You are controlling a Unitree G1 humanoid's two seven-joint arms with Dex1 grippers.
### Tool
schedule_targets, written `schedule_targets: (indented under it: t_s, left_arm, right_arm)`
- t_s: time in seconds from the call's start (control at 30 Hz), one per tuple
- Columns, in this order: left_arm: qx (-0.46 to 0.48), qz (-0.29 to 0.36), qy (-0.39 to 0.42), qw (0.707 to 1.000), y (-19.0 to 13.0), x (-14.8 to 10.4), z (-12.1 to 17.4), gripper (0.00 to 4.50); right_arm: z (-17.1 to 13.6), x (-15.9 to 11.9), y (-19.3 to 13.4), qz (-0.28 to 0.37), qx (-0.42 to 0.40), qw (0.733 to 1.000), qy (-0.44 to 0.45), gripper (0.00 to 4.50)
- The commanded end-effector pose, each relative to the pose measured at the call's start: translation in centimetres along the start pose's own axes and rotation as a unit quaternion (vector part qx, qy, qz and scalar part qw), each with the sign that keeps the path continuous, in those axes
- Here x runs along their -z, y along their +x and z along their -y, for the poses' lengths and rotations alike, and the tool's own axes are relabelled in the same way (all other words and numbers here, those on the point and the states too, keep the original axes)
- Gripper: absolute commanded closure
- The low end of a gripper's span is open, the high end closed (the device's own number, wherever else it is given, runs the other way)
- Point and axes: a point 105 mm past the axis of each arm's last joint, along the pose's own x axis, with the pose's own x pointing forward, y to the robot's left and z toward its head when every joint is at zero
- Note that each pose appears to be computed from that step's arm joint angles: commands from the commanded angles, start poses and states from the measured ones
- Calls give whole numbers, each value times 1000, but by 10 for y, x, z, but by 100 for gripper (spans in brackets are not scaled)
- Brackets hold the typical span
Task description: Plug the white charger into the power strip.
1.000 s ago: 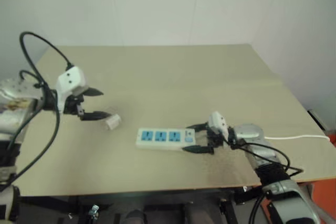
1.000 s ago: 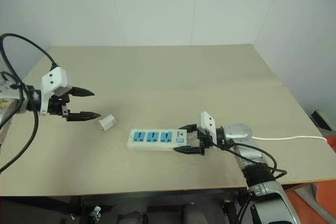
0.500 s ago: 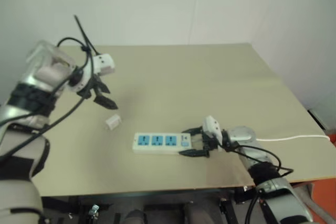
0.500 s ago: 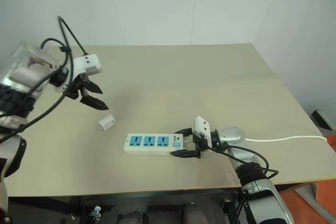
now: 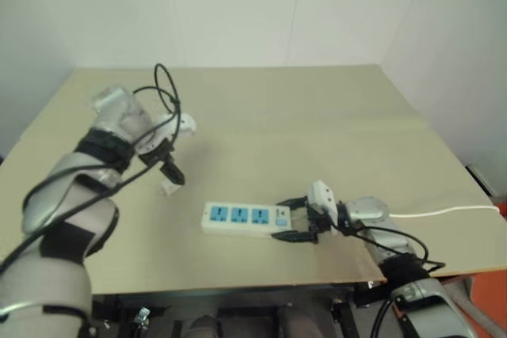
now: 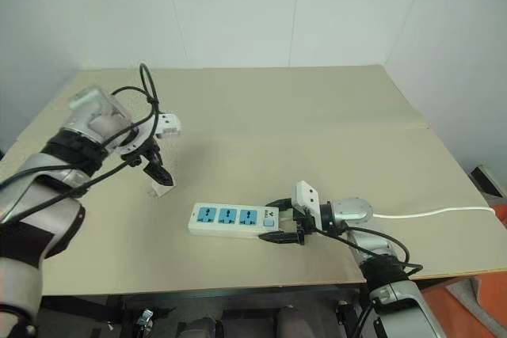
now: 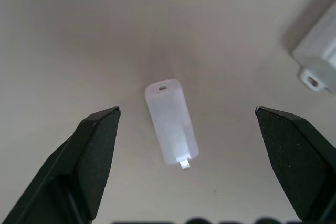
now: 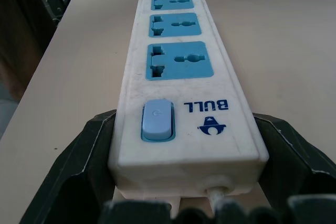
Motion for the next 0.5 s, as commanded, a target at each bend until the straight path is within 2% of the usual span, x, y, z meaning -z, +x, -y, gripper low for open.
schedule_targets:
  t_s: [0.03,0.23,0.5]
  left_arm:
    - [-49,-11,-43,998,-3,2,-13,0]
    - [-66,-11,-105,992,9,-3,-13,0]
    - [-60,-18,-125,990,20,-3,-8,0]
  right_arm:
    - [-2,-10,4,18,1,1000,-11,103]
    - [-5,-10,6,23,5,1000,-7,103]
    - [-8,-10,8,27,9,1000,-2,103]
